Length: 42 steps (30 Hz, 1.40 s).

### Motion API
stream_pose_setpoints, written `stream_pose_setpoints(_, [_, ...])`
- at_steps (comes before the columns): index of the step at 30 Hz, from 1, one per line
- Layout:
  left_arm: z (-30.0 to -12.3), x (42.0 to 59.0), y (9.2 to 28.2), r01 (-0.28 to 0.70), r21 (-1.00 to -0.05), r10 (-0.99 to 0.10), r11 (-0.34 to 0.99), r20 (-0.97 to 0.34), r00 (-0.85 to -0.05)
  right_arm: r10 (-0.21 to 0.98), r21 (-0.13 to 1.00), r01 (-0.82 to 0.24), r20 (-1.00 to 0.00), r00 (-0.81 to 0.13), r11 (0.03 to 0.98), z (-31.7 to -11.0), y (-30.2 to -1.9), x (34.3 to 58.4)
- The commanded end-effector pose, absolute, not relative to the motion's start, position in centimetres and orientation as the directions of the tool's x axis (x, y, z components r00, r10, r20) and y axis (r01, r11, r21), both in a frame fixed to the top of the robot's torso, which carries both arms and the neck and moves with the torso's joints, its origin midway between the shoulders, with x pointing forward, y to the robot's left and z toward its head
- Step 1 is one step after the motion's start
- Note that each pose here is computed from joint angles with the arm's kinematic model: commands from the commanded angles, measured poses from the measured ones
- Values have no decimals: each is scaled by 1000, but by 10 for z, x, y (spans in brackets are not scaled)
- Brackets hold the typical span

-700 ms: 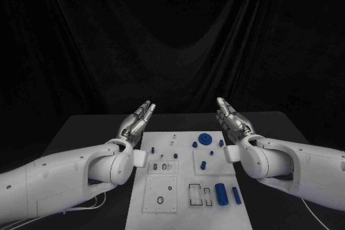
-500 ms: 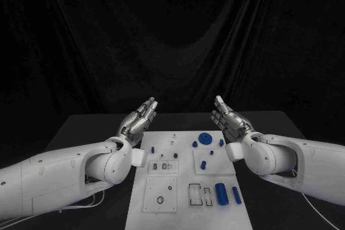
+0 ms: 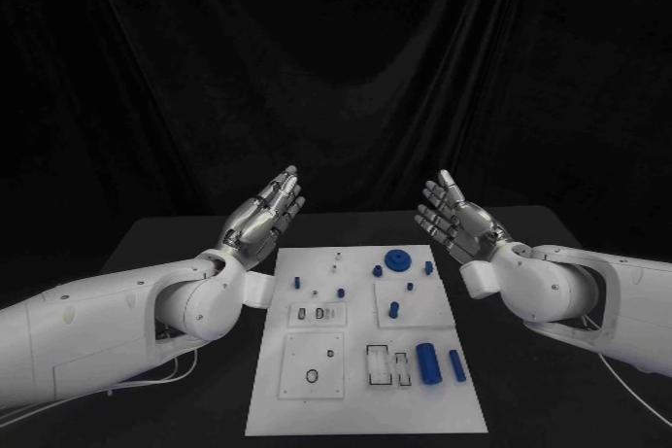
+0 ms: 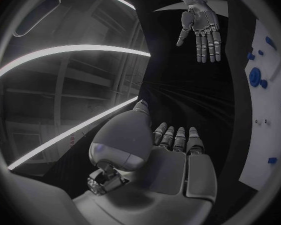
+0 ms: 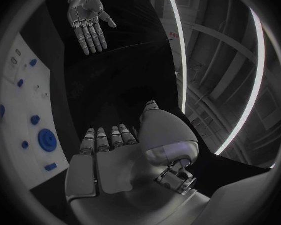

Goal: Assemble the parts on the task board

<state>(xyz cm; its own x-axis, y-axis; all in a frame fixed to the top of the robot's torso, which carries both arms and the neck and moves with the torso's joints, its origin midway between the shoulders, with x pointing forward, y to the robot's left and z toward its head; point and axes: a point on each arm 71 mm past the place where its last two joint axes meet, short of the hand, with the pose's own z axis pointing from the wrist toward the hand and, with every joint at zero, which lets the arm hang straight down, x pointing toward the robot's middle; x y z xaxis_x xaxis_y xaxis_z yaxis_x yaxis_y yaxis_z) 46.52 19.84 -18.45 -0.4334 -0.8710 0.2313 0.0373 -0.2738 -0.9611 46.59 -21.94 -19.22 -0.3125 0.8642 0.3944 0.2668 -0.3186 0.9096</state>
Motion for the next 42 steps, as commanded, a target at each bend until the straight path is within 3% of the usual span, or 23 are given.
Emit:
stream_pose_setpoints(1, [-178,462,196,115,-947,-839,-299,204,-504,834,909,278,402,-377,-312,-190,-215,463])
stream_pose_setpoints(8, [-177,461,200,146,-954,-845,-263,155,-511,836,932,263,344,-428,-249,-187,-220,459])
stream_pose_setpoints(12, [-177,461,205,171,-957,-851,-234,116,-512,844,964,229,233,-483,-135,-181,-223,461])
stream_pose_setpoints(18, [-175,458,214,247,-956,-846,-158,2,-534,790,968,106,-119,-601,226,-162,-223,470])
stream_pose_setpoints(24, [-175,456,214,252,-958,-833,-140,-24,-553,601,807,-97,-508,-617,582,-144,-225,480])
stream_pose_setpoints(28, [-176,457,213,249,-958,-824,-139,-27,-566,326,516,-291,-797,-509,806,-134,-225,491])
stream_pose_setpoints(31, [-176,459,211,245,-959,-818,-141,-27,-575,144,305,-388,-909,-392,870,-128,-223,497])
stream_pose_setpoints(35, [-177,460,209,236,-960,-806,-150,-20,-592,-67,37,-490,-979,-194,871,-122,-217,503])
stream_pose_setpoints(38, [-177,459,210,234,-960,-802,-153,-17,-597,-164,-101,-534,-984,-71,840,-121,-210,505])
stream_pose_setpoints(42, [-177,459,211,238,-959,-804,-154,-19,-594,-207,-173,-564,-978,2,807,-124,-201,504])
